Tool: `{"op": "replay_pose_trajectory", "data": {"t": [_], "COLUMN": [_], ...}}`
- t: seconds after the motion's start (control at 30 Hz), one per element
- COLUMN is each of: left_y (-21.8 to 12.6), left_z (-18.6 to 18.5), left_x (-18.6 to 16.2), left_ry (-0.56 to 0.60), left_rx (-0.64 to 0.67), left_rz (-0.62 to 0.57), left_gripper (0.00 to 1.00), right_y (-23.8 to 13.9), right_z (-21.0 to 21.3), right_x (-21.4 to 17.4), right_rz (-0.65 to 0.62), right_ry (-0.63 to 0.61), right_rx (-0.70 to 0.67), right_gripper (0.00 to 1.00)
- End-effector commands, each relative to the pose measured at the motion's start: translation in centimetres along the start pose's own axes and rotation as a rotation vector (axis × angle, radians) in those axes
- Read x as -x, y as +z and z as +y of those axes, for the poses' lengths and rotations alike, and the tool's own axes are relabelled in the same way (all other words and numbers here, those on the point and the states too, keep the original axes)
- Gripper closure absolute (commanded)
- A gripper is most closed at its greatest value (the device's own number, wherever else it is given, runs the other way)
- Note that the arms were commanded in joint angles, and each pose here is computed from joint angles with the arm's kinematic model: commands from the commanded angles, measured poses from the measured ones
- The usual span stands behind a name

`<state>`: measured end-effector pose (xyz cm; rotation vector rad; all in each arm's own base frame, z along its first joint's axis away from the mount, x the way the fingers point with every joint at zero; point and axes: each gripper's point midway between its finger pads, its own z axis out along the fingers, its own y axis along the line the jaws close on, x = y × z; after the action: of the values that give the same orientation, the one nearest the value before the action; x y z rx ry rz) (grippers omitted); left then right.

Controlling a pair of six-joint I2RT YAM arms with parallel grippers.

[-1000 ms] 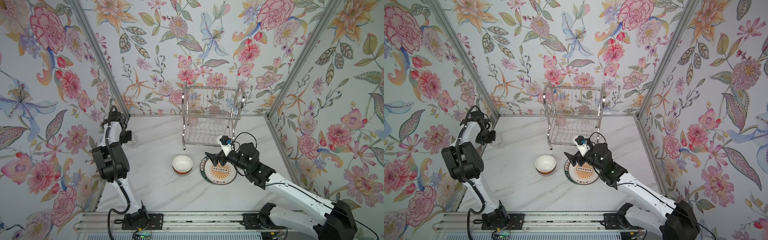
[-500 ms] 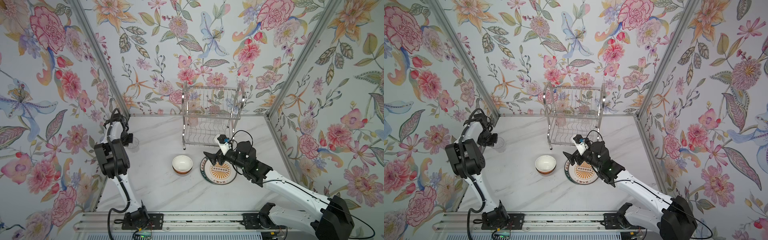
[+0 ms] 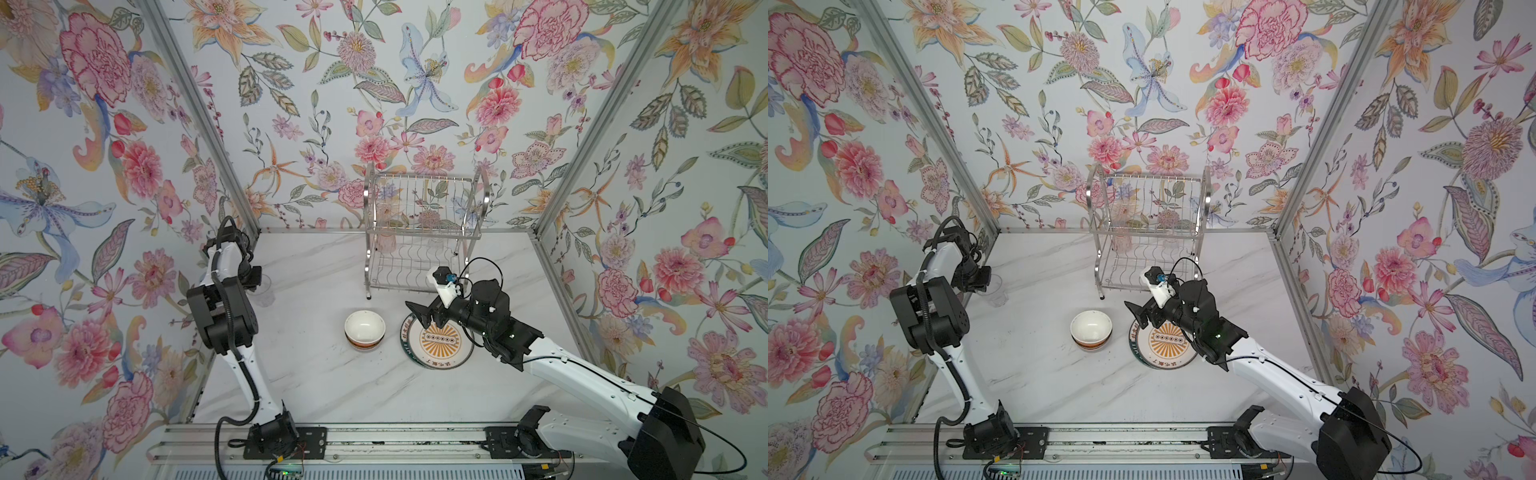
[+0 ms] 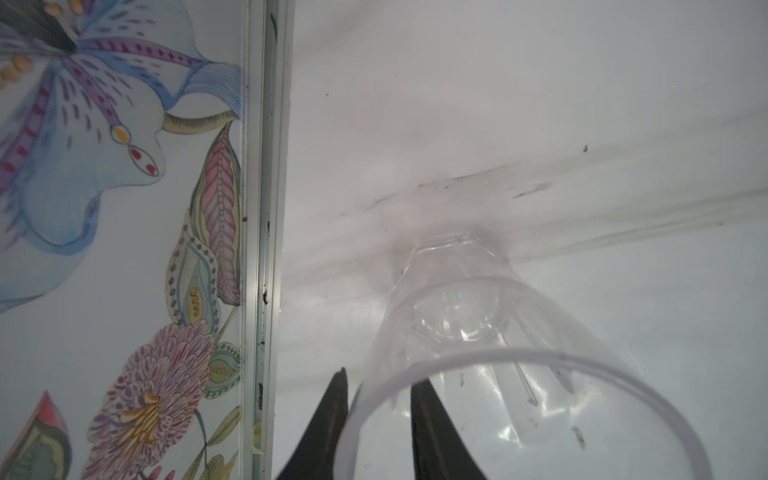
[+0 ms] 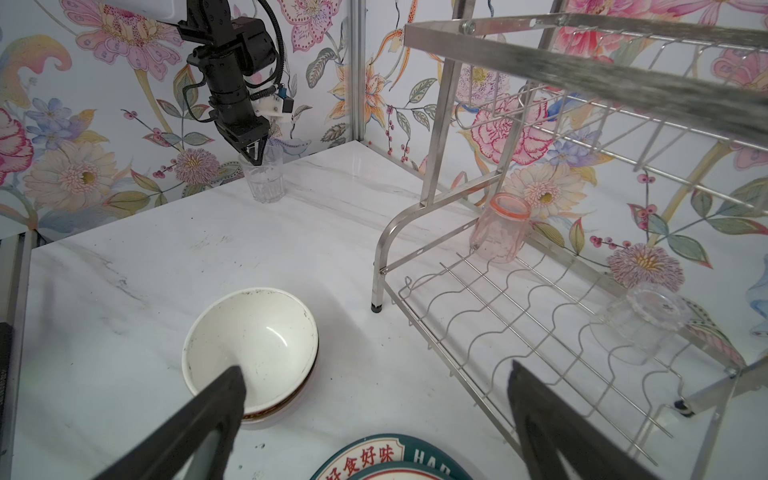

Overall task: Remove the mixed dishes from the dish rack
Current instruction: 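Lower the clear cup onto the table at the far corner and open the left gripper, then withdraw the left gripper toward the bowl while the right gripper reaches toward the rack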

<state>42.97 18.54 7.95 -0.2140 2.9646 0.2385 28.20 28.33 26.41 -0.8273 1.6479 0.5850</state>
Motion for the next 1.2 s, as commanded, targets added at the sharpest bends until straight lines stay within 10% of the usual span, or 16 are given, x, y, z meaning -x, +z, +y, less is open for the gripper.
{"op": "replay_pose_trajectory", "data": {"t": [0.0, 0.53, 1.17], "left_y": [-0.7, -10.0, -24.5], "left_z": [0.8, 0.6, -10.6], "left_x": [0.6, 4.6, 7.0], "left_ry": [-0.018, -0.022, 0.174], "left_rx": [0.010, 0.052, -0.158], "left_rz": [-0.006, -0.223, -0.685], "left_gripper": [0.62, 0.18, 0.05], "right_y": [0.1, -1.9, -4.2], "right_z": [-0.5, -2.3, -4.1], "right_x": [0.7, -0.6, -2.1], "right_rz": [-0.002, 0.066, 0.057], "right_ry": [0.020, 0.110, 0.130], "right_rx": [-0.013, -0.109, -0.204], "right_gripper": [0.01, 0.03, 0.05]}}
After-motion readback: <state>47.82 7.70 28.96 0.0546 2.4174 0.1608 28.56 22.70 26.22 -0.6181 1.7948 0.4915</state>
